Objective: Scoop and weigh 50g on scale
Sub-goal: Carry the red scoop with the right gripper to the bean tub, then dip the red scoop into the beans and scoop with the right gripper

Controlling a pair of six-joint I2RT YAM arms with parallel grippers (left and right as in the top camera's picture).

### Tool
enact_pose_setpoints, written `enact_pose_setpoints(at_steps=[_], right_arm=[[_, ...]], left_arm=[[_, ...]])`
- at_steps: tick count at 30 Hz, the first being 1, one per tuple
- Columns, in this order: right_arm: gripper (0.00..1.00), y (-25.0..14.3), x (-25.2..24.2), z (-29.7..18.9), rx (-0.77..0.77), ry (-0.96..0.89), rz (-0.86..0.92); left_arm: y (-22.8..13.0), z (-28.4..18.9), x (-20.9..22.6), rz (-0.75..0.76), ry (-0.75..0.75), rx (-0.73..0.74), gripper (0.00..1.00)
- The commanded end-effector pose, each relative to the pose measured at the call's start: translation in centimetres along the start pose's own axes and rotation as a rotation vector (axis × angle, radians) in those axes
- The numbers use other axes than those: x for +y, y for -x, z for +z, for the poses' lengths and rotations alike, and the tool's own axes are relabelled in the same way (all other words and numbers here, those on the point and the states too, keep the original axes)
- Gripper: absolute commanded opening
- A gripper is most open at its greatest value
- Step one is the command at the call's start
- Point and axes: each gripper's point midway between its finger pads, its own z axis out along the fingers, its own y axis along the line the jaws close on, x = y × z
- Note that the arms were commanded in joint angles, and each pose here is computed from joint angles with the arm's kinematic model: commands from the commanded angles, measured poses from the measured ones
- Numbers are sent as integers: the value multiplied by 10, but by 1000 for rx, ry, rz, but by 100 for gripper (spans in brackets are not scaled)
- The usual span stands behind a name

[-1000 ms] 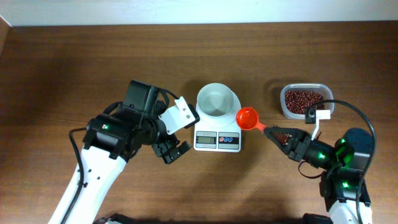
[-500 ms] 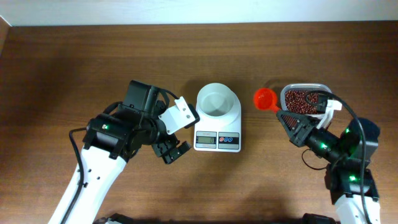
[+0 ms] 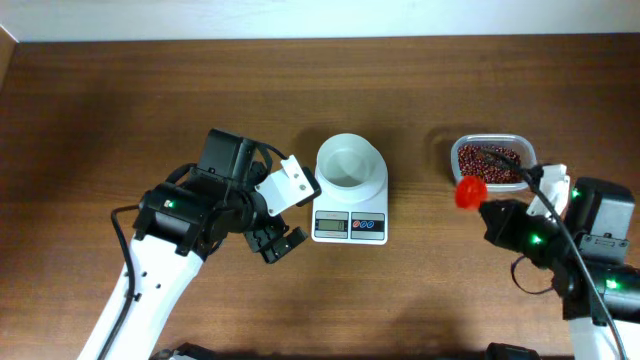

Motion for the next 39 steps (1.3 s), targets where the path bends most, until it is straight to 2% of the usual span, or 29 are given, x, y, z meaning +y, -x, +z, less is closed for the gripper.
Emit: enact_pose_setpoints(at_steps=[1,5,8,16,25,30,35,39], right_arm=[[4,-3,-4,3,40,-27,34],[4,7,-3,5,63,-35,31],[4,19,-3,7,84,-54,-50],[4,69,-49,12,-32,-335,-146],[4,78,-93,79,82,-421,-186],[4,78,-113,91,116,-491,-223],[4,65,-118,107,179,-465,-205],[4,49,-102,125,244,-322,-173]], left_arm=[[5,-7,-1,5,7,-27,99],[5,-7,-1,5,7,-27,99],[5,-7,-1,5,7,-27,99],[5,-7,-1,5,7,-27,99],[5,-7,-1,5,7,-27,99],[5,-7,-1,5,7,-27,99],[5,-7,-1,5,7,-27,99],[5,-7,-1,5,7,-27,99]])
